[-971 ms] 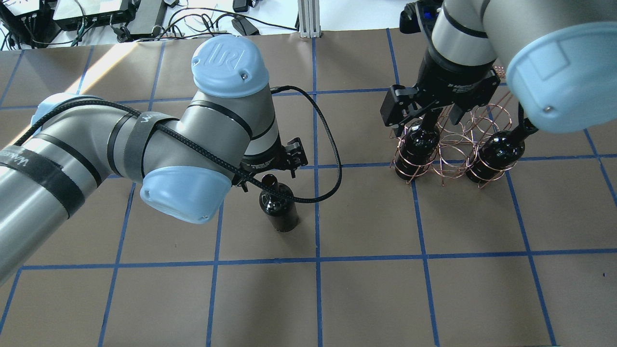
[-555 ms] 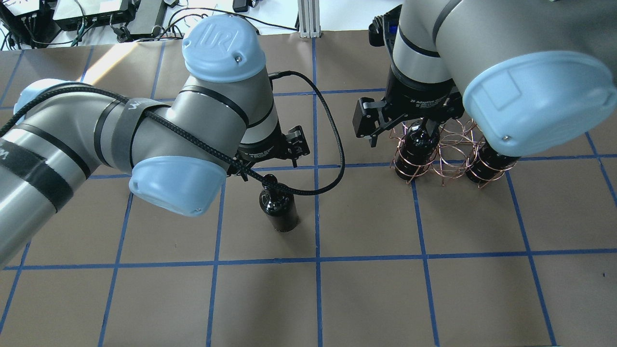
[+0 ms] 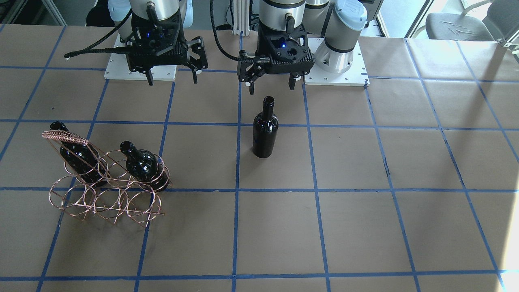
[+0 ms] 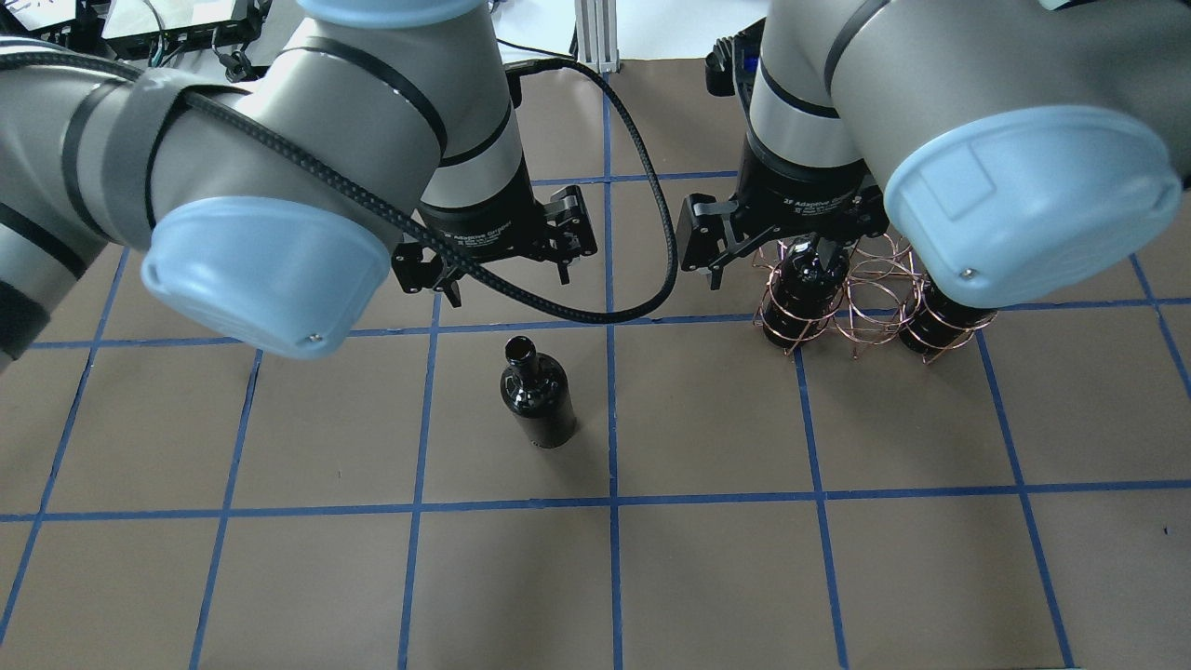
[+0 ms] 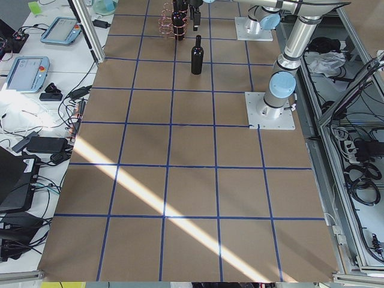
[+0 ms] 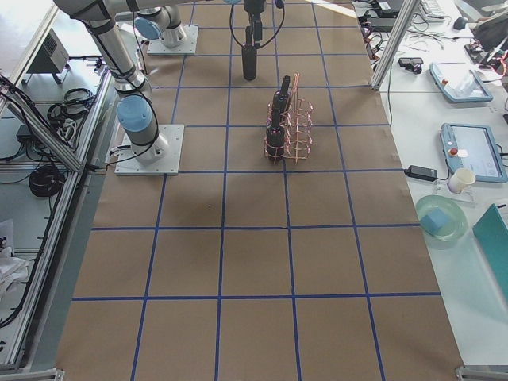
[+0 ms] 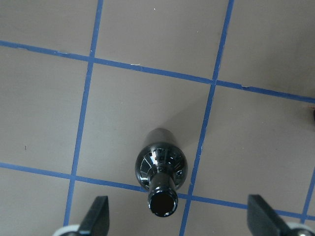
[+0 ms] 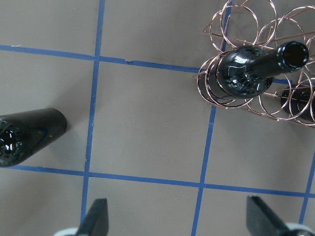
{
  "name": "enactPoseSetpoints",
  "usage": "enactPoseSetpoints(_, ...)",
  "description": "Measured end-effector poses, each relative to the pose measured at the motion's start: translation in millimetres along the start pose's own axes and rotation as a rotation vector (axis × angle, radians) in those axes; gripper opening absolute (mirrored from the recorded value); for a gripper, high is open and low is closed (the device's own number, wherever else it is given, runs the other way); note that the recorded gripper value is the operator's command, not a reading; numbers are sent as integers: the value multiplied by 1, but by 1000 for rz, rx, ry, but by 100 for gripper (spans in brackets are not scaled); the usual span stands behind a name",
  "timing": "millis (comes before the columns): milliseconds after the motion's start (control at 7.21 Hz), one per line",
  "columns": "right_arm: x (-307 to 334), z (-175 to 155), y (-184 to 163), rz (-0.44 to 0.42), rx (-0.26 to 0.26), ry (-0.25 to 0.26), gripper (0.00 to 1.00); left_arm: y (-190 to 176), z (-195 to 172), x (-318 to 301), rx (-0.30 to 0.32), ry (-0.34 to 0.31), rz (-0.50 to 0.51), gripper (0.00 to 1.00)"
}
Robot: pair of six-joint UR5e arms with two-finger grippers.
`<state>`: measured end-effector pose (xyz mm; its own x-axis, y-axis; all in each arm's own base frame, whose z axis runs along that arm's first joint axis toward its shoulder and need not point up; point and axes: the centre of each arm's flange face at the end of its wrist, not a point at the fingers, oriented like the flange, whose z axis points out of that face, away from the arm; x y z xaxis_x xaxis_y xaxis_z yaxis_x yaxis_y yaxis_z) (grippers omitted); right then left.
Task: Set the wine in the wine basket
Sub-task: 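Raise the left gripper away while the right gripper moves from the rack toward the bottle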
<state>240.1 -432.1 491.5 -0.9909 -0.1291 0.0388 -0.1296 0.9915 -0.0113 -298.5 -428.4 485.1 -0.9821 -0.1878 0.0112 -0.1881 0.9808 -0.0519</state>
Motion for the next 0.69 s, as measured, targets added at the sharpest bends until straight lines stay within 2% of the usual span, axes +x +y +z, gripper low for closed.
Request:
enactPoseSetpoints(416, -5, 11, 5, -8, -19, 1, 100, 7, -23, -8, 22, 9, 50, 100)
enactPoseSetpoints(693, -8, 13, 6, 3, -22, -6, 99, -9, -26, -27, 29, 5, 106, 100)
